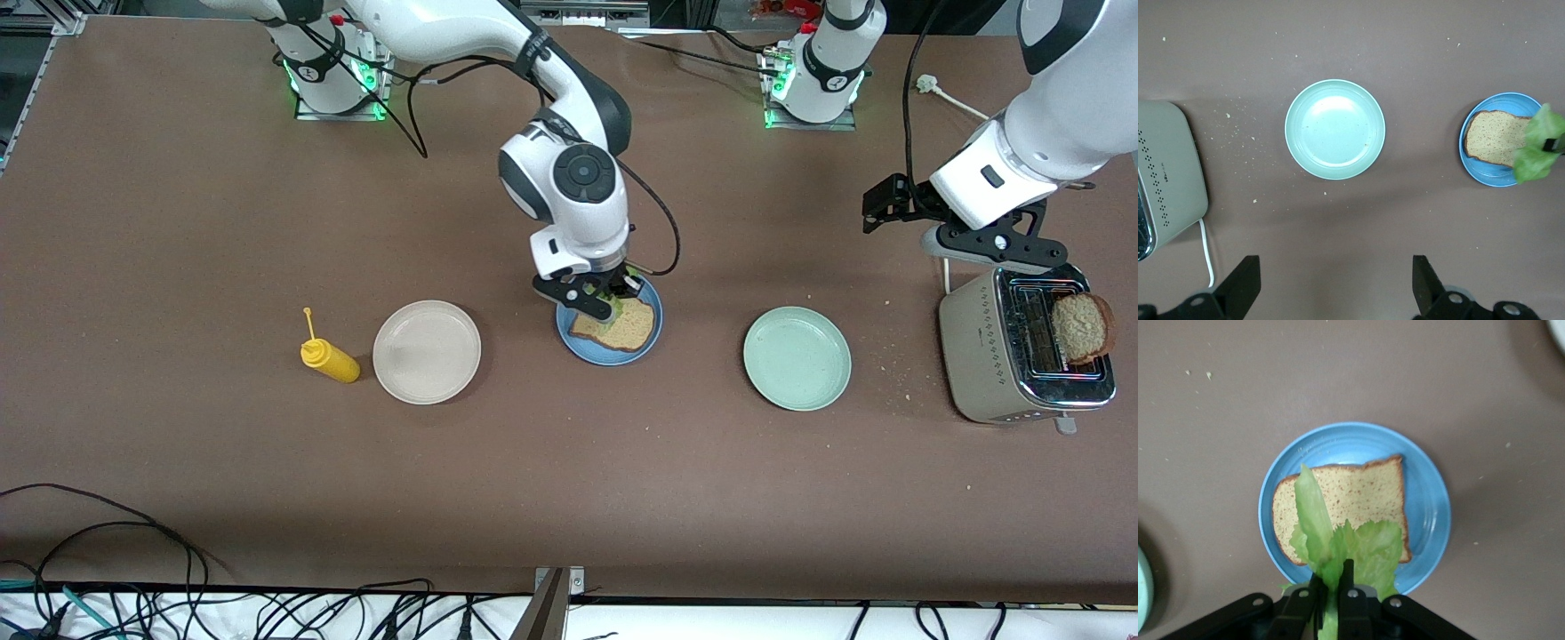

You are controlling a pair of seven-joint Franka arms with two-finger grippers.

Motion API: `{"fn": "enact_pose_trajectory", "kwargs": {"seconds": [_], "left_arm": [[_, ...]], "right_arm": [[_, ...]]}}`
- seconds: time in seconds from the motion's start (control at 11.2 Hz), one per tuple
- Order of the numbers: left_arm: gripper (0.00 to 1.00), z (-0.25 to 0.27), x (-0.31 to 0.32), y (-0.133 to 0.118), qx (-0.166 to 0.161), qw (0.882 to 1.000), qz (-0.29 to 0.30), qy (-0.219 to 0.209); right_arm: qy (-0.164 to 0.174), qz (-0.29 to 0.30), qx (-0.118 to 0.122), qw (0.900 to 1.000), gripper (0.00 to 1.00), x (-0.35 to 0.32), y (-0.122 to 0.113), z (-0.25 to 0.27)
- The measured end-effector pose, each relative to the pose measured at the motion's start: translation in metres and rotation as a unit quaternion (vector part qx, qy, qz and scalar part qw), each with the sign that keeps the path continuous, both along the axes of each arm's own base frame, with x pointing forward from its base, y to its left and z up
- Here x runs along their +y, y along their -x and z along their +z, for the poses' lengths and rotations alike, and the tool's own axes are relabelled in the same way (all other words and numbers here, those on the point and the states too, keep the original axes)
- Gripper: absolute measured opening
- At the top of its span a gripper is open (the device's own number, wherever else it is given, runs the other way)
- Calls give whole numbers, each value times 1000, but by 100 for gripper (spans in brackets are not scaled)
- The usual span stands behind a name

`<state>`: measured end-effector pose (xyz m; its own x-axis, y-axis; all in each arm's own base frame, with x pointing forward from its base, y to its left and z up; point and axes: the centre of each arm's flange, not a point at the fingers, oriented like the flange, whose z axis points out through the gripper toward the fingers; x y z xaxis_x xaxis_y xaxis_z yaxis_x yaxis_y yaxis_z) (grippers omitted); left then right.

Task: Make sandwich in blue plate with both arms
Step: 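Lower the lettuce onto the bread and open the right gripper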

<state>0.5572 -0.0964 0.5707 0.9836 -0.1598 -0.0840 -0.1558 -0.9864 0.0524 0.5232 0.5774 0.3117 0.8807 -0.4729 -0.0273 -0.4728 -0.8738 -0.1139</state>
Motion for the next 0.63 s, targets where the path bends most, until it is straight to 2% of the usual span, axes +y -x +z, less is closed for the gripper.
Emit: {"fn": "enact_pose_trajectory", "kwargs": {"seconds": [0.18,0.63], "left_arm": [[100,0,0,0,0,1000,0,0],[100,-1,0,1,6,1000,0,-1]], "right_arm": [[8,-1,-1,1000,10,9,8,-21],[18,-4,-3,1000,10,5,3,-37]]}}
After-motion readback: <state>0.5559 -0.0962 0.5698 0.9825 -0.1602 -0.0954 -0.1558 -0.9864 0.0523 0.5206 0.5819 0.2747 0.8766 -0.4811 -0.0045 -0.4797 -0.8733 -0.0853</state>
